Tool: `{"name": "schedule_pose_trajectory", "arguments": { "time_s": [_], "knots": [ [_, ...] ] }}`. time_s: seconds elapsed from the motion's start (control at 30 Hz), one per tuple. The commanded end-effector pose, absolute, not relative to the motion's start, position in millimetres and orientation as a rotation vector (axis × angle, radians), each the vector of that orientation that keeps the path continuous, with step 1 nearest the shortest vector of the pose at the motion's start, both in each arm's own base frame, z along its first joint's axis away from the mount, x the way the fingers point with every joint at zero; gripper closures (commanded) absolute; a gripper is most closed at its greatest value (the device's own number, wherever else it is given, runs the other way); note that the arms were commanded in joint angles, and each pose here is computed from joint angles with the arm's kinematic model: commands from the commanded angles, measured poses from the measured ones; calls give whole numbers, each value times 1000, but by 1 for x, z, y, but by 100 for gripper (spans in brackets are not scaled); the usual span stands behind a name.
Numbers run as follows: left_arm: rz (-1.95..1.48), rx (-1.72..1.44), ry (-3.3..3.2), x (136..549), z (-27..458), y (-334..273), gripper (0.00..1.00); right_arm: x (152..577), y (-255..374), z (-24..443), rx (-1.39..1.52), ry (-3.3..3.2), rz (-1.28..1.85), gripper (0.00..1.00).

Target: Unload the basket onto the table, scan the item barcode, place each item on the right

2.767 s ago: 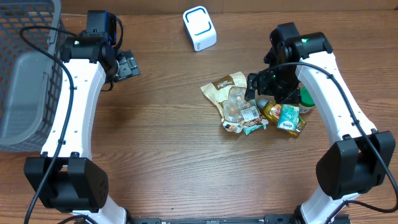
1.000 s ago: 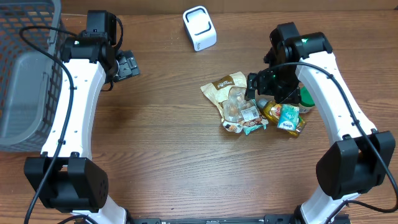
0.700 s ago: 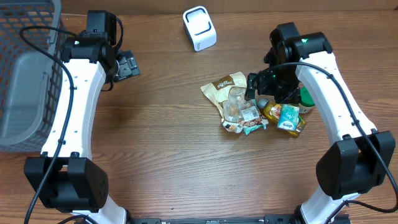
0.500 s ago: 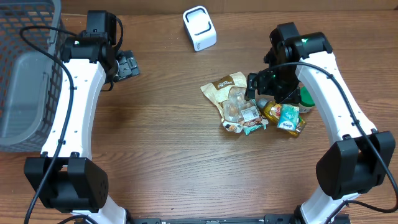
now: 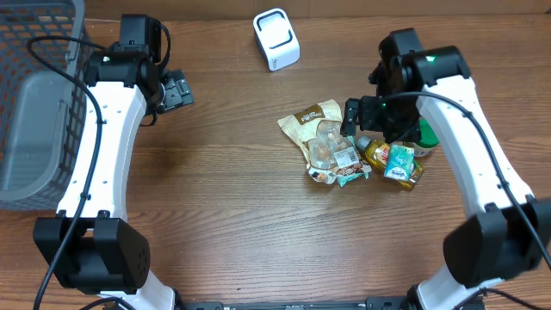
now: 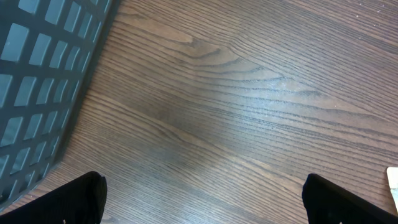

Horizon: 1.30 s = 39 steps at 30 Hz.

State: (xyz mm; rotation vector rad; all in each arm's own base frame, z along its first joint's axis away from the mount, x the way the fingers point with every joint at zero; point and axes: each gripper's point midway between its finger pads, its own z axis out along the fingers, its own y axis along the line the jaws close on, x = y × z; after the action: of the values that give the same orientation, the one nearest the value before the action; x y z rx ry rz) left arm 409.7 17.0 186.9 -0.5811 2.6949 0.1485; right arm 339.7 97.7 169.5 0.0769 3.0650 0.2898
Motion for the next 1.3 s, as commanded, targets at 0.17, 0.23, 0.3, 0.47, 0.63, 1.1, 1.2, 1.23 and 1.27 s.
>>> {"name": "schedule_pose_trajectory", "arguments": {
  "time_s": [0.17,0.23,0.3,0.47,0.63,1.1,1.2,1.23,1.27],
  "knots": [
    [134,-559,2678,411,195,13,0,321,93,245,47,2829,344,0],
    [134,-559,2679,411,195,13,0,311,91,268,37,2757,359,0],
    [134,-559,2679,411,195,13,0,301,89,285,29,2696,370,0],
    [134,-559,2678,411,195,13,0,270,83,330,9,2536,397,0],
    [134,-559,2678,411,195,13,0,242,63,362,24,2394,315,0],
    [134,-559,2678,411,195,13,0,155,-4,385,177,2110,51,0],
    [134,-559,2679,411,195,13,1,153,-4,379,180,2037,75,0],
    [134,-559,2678,411,195,13,0,153,-4,377,181,2011,84,0],
    [134,-559,2678,411,195,13,0,154,-4,373,182,1987,90,0]
  ]
}}
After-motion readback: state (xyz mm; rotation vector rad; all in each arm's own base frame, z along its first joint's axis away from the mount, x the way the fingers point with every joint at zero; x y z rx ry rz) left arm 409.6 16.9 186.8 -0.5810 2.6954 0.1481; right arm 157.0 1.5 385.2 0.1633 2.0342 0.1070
